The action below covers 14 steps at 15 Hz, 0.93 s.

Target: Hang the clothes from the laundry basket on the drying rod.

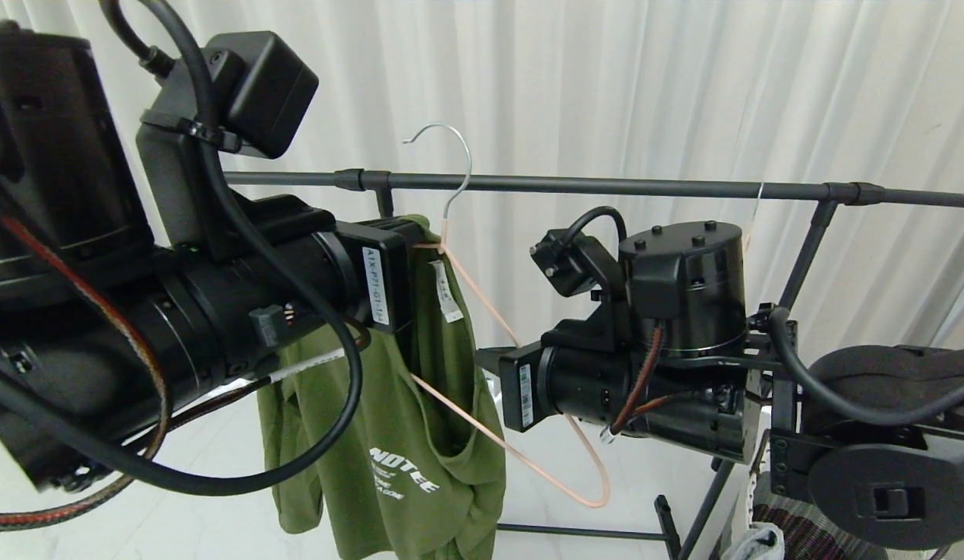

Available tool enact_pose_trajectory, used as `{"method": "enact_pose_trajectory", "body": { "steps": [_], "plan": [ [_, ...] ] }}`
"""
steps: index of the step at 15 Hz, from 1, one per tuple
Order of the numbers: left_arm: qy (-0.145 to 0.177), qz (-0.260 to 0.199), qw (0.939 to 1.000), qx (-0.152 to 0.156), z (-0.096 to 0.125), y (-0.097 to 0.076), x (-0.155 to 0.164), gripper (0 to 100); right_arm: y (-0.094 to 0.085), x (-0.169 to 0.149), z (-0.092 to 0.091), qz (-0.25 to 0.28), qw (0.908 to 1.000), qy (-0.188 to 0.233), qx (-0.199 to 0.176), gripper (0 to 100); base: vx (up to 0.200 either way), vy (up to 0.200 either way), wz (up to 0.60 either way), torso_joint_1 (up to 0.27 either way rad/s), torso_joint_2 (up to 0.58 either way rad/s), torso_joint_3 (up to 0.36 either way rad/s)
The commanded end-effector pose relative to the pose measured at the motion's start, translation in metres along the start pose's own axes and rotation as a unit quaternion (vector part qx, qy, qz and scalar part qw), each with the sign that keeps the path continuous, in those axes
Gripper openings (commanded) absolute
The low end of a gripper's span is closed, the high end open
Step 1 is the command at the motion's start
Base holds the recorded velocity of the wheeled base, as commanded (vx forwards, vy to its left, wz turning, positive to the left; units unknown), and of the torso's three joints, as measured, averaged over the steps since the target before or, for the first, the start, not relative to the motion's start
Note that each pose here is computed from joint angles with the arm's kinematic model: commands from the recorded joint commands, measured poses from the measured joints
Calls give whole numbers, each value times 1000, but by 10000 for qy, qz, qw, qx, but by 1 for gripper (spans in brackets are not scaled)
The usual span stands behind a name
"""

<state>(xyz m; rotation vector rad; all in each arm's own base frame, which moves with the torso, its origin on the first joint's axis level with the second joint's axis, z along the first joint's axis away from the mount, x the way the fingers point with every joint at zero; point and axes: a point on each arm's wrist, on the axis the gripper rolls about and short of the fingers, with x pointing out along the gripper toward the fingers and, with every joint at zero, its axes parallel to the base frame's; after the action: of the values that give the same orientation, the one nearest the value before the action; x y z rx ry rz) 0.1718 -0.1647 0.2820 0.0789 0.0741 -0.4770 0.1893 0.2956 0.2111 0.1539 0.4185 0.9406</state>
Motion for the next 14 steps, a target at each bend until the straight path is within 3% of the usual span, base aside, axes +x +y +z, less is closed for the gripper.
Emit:
{"method": "enact_pose_trajectory", "body": {
  "steps": [1,8,9,14],
  "plan": [
    [20,48,10000,2,-3,4,-6,0,-7,-2,4,-87,9999,-82,-31,0,0,0,0,0,0,0],
    [232,41,9997,100,-21,7,-16,0,-7,-15,18,-72,9987,-402,-309,0,0,0,0,0,0,0],
    [261,33,9996,118,-23,7,-18,100,-6,-17,21,-42,9982,-505,-326,0,0,0,0,0,0,0],
    [246,15,9995,214,-24,8,-23,100,-2,-31,31,7,9961,-743,-483,0,0,0,0,0,0,0]
  ]
}}
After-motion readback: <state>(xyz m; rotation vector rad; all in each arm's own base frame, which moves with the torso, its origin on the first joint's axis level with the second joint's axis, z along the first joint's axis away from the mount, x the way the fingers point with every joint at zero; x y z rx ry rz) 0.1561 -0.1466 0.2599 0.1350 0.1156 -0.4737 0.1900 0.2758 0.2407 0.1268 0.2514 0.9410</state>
